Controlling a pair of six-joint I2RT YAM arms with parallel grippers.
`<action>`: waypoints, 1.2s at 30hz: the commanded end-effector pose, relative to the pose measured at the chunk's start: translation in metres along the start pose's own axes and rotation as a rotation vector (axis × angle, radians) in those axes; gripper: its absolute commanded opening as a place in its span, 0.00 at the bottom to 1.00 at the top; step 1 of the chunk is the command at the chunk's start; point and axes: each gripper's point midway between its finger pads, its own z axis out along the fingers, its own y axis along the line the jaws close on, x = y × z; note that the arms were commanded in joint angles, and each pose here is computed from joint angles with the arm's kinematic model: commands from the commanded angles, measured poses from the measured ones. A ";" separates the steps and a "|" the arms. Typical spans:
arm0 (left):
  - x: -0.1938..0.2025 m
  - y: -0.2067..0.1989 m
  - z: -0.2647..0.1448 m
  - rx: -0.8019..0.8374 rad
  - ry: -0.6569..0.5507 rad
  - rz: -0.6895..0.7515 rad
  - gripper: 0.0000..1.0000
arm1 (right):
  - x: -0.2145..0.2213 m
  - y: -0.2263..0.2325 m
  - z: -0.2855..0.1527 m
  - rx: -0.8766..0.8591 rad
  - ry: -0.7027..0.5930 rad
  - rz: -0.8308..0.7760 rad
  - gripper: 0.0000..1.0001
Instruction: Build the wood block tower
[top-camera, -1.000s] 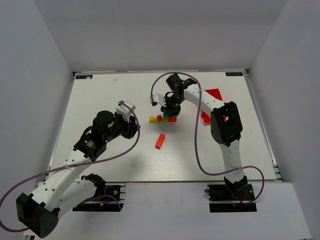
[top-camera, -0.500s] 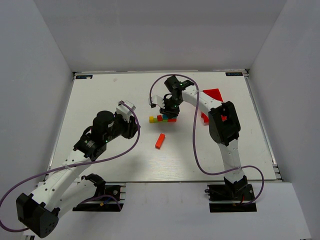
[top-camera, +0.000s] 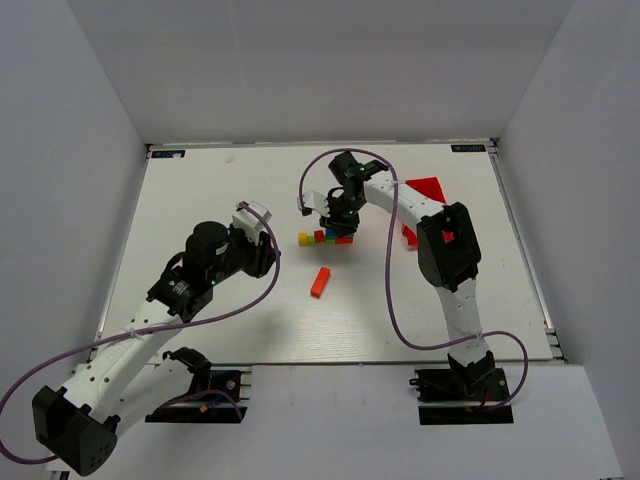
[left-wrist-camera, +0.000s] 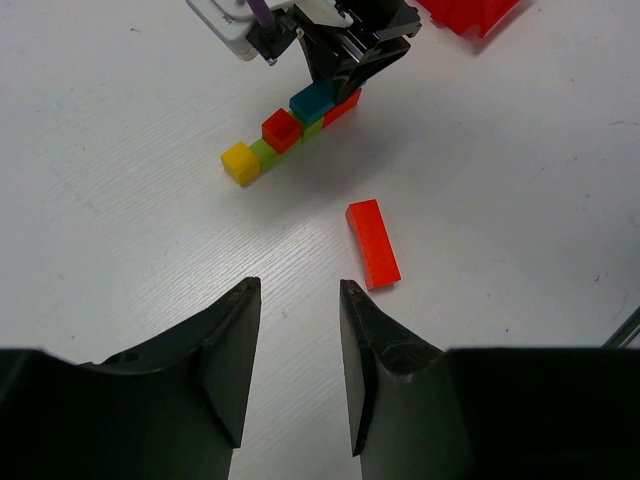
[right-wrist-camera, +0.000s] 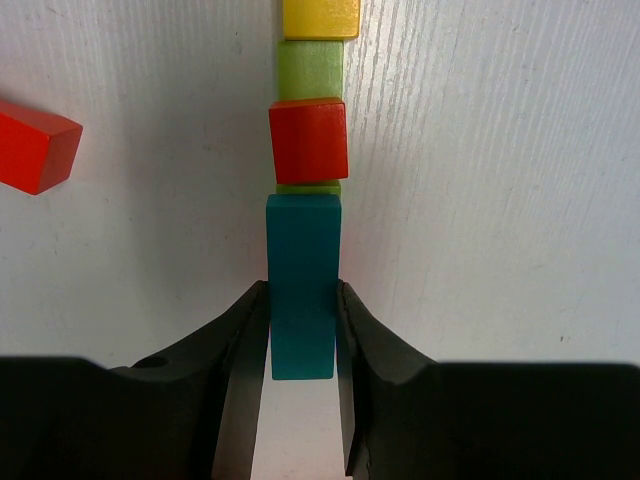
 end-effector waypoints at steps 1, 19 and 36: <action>-0.014 -0.003 -0.005 0.014 -0.046 0.007 0.48 | 0.000 0.003 0.007 -0.012 -0.002 0.007 0.10; -0.014 -0.003 -0.005 0.014 -0.046 0.007 0.48 | -0.001 0.005 0.011 -0.017 -0.003 0.007 0.14; -0.014 -0.003 -0.005 0.014 -0.046 0.007 0.48 | 0.001 0.005 0.012 -0.019 0.001 0.010 0.17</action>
